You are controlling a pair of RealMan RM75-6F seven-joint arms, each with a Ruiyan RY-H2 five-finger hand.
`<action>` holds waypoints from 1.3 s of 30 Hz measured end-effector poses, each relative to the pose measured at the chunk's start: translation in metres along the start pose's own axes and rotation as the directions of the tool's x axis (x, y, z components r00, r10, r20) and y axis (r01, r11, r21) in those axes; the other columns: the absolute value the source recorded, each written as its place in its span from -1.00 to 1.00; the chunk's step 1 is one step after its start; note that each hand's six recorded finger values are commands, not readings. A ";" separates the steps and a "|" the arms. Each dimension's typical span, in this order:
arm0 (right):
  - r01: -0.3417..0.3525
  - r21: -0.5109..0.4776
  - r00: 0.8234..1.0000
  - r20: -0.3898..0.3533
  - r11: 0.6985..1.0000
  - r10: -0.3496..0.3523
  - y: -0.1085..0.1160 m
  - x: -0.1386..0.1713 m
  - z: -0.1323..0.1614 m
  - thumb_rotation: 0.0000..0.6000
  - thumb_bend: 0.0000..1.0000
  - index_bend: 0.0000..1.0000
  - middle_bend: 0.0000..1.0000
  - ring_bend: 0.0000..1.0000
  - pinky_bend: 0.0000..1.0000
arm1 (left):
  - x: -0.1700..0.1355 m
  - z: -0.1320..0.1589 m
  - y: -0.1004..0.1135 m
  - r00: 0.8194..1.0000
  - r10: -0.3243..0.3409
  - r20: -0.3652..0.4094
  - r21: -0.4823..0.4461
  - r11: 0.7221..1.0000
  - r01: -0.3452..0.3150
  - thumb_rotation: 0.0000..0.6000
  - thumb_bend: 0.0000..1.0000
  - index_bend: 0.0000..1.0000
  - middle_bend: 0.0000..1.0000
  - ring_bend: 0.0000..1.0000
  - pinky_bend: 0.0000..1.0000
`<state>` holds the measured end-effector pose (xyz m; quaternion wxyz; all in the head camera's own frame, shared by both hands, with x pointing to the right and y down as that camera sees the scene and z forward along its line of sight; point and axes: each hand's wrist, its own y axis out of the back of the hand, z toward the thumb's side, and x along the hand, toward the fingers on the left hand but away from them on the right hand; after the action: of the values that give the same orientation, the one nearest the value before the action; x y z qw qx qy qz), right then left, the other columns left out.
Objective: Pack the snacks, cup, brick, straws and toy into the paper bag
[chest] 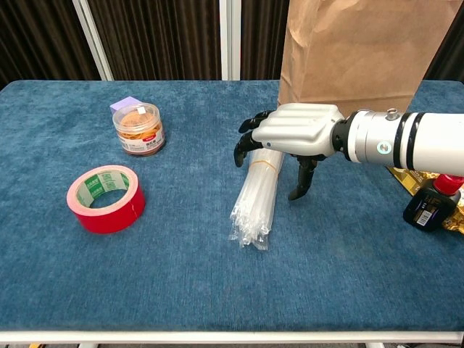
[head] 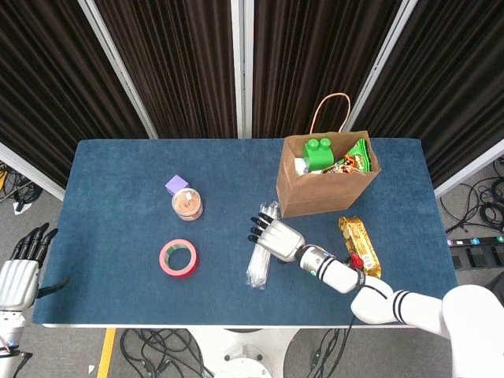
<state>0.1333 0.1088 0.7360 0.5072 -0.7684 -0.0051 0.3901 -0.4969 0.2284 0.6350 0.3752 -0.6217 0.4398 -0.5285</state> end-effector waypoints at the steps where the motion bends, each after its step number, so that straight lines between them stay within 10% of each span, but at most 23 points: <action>1: -0.003 0.002 1.000 0.003 1.000 0.003 -0.002 -0.002 -0.001 1.00 -1.00 -0.49 -0.56 -0.91 -0.83 | 0.000 0.000 0.000 1.000 0.000 -0.001 -0.003 1.000 0.000 1.00 -0.63 -0.74 -0.77 -0.98 -0.73; 25: 0.040 -0.004 0.999 0.029 0.999 -0.040 -0.004 -0.019 0.005 1.00 -0.68 0.38 0.01 -0.25 -0.18 | -0.002 -0.008 -0.002 1.000 -0.003 -0.010 -0.017 1.000 0.003 1.00 -0.63 -0.74 -0.77 -0.98 -0.73; 39: 0.242 0.020 0.970 -0.019 0.970 -0.241 0.078 0.000 0.024 1.00 -0.66 0.39 0.02 -0.25 -0.18 | 0.000 -0.004 0.002 1.000 0.010 0.002 -0.016 1.000 -0.010 1.00 -0.63 -0.74 -0.77 -0.98 -0.73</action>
<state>0.0884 0.0901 0.6707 0.5594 -0.7596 -0.0901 0.3194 -0.5014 0.2281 0.6340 0.3731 -0.6231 0.4467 -0.5225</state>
